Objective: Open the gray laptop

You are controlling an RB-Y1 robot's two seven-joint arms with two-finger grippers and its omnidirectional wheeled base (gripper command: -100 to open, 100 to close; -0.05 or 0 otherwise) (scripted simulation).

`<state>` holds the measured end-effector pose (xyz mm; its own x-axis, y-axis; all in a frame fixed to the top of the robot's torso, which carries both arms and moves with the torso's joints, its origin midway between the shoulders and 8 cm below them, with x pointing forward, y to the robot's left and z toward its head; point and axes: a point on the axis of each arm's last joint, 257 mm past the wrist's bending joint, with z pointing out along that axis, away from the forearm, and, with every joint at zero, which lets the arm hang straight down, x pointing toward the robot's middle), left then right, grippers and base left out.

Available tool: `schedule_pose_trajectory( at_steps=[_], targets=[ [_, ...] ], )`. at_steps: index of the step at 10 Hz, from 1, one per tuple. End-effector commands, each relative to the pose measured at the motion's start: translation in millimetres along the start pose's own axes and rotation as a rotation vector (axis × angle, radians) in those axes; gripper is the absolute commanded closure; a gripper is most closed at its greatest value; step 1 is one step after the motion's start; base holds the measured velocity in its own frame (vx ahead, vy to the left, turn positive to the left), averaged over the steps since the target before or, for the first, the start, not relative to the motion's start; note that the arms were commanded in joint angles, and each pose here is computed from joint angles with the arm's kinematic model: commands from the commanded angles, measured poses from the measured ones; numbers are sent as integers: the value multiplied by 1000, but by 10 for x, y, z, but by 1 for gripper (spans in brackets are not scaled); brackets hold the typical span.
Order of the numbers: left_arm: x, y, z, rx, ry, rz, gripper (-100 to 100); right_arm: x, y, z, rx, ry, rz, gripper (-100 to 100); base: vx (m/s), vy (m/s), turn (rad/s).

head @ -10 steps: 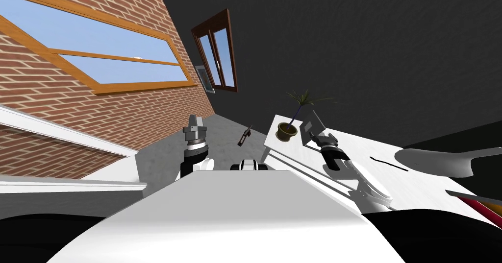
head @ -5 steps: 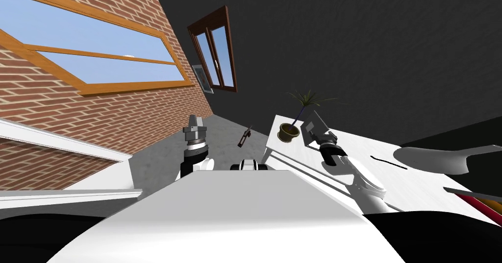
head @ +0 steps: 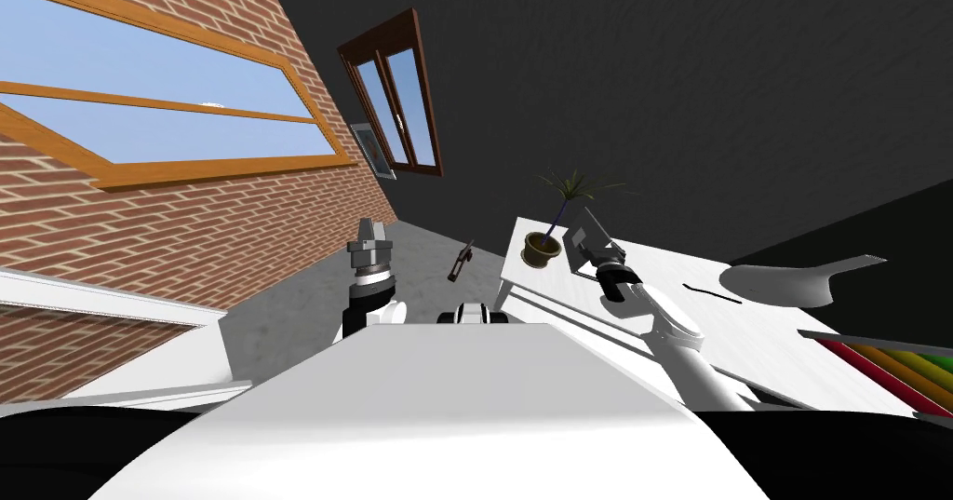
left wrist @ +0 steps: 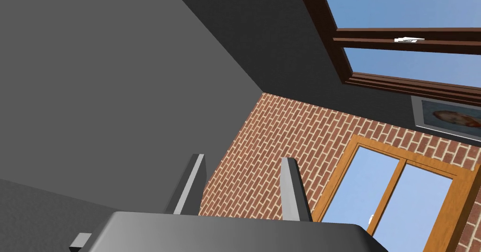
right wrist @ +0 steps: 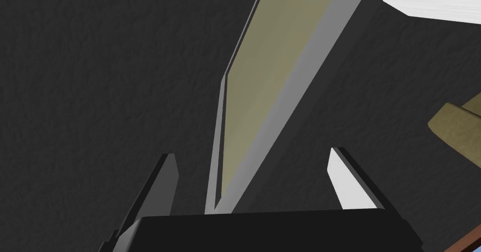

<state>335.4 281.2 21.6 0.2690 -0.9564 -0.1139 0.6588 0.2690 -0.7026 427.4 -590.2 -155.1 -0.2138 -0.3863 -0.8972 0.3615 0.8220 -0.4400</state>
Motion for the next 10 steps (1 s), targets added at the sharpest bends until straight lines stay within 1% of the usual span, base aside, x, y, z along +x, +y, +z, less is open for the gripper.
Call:
schedule_pose_trajectory(
  at_steps=[1, 2, 10],
  targets=[
    [0, 0, 0, 0, 0, 0, 0, -42, 45, 86, -10, -5, -3, -100, 8, 3, -12],
    [0, 0, 0, 0, 0, 0, 0, -8, 3, 20, -1, 0, 0, 100, -6, -2, 176],
    [1, 0, 0, 0, 0, 0, 0, 241, -378, -417, 68, 35, 2, 100, -11, 1, 100]
  ],
)
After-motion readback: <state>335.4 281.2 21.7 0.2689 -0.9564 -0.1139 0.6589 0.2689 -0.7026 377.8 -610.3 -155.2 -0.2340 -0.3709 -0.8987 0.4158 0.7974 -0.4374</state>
